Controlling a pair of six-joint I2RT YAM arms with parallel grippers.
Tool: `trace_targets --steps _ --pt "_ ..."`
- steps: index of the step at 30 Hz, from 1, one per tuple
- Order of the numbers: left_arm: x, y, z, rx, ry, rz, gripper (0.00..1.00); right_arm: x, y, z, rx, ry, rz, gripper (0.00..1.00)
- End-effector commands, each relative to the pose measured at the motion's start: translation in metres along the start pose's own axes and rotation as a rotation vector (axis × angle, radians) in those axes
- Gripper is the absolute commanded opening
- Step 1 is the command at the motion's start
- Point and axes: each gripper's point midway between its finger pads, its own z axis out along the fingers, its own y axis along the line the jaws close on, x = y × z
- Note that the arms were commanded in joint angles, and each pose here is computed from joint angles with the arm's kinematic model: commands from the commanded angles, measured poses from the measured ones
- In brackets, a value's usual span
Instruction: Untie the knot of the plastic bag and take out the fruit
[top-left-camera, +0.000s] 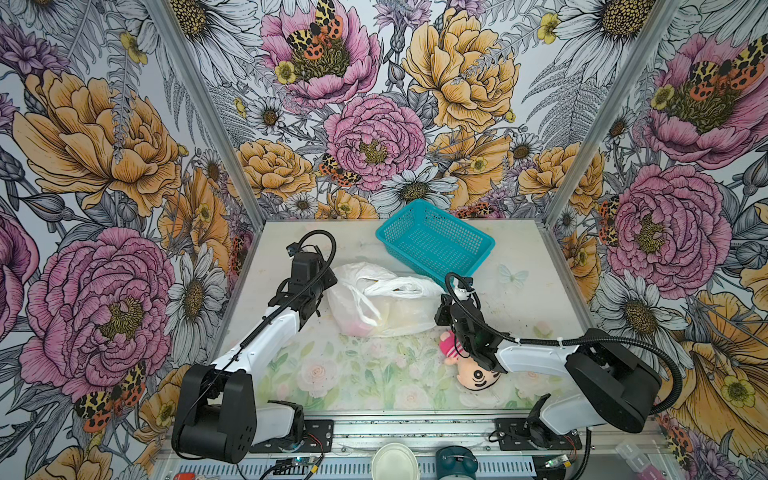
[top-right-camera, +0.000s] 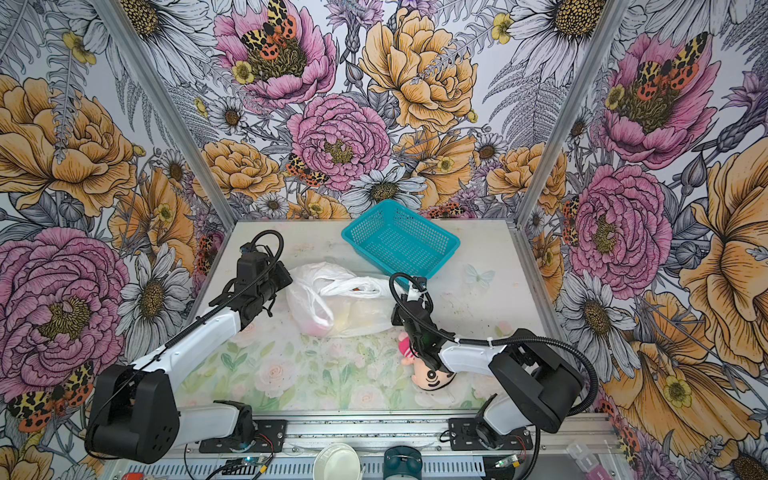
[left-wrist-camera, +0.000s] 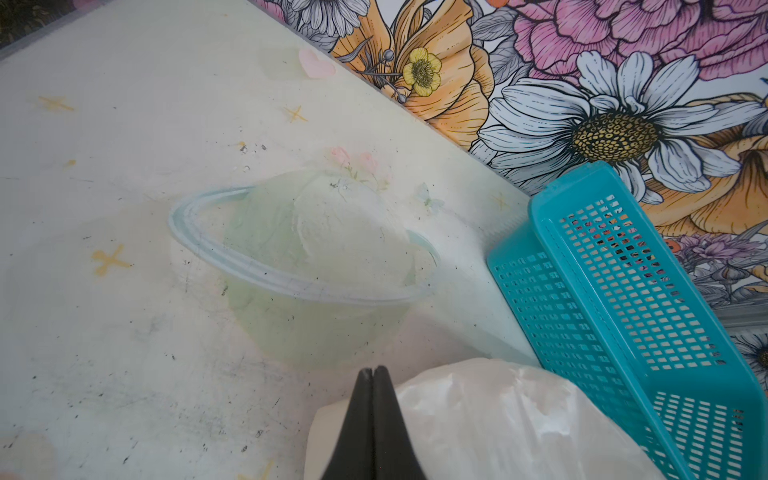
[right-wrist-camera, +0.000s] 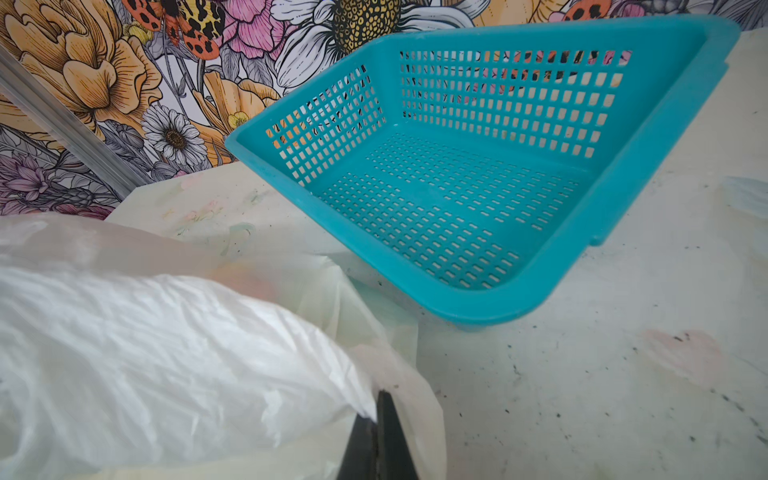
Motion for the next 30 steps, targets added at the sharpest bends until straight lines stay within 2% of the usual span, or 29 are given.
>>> trace_targets --steps 1,7,8,10,14,16,19,20,24,30 --pt "-0.010 0.001 -0.004 0.027 -0.035 -0.046 0.00 -0.017 -0.011 -0.007 0.027 -0.082 0.073 0.00" --pt "-0.010 -0.002 -0.004 0.045 -0.033 -0.044 0.00 -0.016 -0.013 -0.009 0.023 -0.087 0.074 0.00" --pt "-0.010 -0.003 -0.004 0.049 -0.035 -0.038 0.00 -0.017 -0.012 -0.010 0.021 -0.084 0.067 0.03" --pt "-0.011 -0.007 -0.007 0.050 -0.039 -0.021 0.00 -0.022 -0.007 -0.012 0.008 -0.083 0.035 0.21" --pt "-0.014 -0.014 -0.017 0.021 -0.066 0.037 0.00 -0.040 -0.002 -0.023 0.000 -0.109 -0.045 0.48" --pt "-0.018 -0.016 -0.022 0.002 -0.086 0.054 0.16 -0.052 0.004 -0.033 -0.022 -0.126 -0.096 0.60" --pt "-0.020 -0.021 -0.030 0.011 -0.104 0.068 0.40 -0.069 0.020 -0.046 -0.072 -0.132 -0.175 0.70" --pt "-0.021 -0.022 -0.034 0.012 -0.112 0.071 0.45 -0.072 0.028 -0.049 -0.100 -0.126 -0.205 0.73" --pt "-0.030 -0.024 -0.060 0.011 -0.183 0.070 0.60 -0.077 0.061 -0.051 -0.178 -0.074 -0.354 0.76" --pt "-0.042 -0.026 -0.104 0.063 -0.287 0.043 0.71 -0.045 0.125 -0.048 -0.278 0.023 -0.678 0.81"
